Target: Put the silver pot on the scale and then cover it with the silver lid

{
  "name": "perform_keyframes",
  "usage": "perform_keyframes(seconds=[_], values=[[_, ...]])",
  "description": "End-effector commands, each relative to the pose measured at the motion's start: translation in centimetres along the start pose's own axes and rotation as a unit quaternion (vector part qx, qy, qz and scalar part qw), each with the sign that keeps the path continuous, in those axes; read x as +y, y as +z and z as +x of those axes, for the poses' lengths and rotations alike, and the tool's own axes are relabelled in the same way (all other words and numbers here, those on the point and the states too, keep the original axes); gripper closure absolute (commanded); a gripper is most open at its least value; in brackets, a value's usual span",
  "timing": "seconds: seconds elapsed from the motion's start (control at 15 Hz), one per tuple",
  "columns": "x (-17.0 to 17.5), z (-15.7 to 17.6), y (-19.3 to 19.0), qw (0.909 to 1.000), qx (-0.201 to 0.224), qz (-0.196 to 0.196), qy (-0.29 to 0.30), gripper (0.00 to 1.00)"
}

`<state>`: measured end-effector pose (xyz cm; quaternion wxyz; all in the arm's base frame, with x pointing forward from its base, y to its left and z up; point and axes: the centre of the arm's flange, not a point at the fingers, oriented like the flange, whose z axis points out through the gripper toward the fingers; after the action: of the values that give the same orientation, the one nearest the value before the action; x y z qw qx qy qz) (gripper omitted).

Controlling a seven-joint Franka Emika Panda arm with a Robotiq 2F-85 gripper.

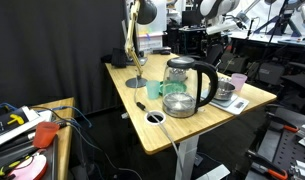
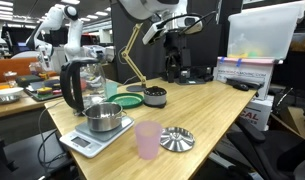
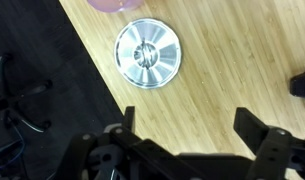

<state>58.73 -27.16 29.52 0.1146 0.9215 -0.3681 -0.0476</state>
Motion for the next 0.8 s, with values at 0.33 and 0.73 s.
perform_keyframes(seconds=[0.33, 0.73], values=[[-0.71, -0.25, 0.11, 1.0, -0.001, 0.0, -0.005, 0.0], [-0.62, 0.18, 0.44, 0.9999, -0.002, 0.0, 0.016, 0.0]])
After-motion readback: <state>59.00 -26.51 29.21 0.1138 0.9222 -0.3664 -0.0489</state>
